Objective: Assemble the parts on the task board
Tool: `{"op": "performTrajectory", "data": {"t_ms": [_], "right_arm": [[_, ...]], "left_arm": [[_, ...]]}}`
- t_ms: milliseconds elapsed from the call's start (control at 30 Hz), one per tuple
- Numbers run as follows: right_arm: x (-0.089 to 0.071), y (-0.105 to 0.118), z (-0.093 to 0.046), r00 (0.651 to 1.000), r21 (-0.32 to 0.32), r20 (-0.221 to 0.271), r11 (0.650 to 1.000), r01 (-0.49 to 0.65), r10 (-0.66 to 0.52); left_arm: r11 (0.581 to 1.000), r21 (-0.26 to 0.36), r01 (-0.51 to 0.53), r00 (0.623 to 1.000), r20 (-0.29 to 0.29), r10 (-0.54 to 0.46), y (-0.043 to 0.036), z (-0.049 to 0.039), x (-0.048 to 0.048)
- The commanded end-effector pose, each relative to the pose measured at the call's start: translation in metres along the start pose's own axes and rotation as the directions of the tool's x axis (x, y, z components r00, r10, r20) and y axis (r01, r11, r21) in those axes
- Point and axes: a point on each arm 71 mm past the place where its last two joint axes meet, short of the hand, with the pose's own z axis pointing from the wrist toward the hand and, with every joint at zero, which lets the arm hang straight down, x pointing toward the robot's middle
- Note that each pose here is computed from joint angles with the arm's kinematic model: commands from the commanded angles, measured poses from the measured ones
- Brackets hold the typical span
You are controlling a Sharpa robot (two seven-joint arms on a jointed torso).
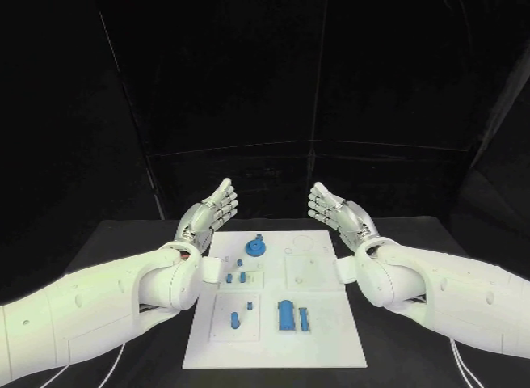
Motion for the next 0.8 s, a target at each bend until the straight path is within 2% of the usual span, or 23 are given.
{"op": "performTrajectory", "data": {"t_ms": [33, 233, 800], "right_arm": [[-0.0078, 0.0064, -0.0082, 0.985, -0.007, 0.173, 1.0, -0.015, 0.016], [-0.0067, 0.011, -0.0177, 0.978, -0.001, 0.206, 1.0, -0.026, 0.026], [-0.0067, 0.0111, -0.0179, 0.978, -0.001, 0.207, 1.0, -0.027, 0.026]], "left_arm": [[0.996, 0.024, -0.084, 0.989, 0.122, 0.08, -0.0061, -0.0067, -0.0023], [0.995, 0.027, -0.092, 0.985, 0.146, 0.087, -0.0101, -0.014, 0.0018], [0.995, 0.027, -0.092, 0.985, 0.146, 0.087, -0.0102, -0.0141, 0.0018]]}}
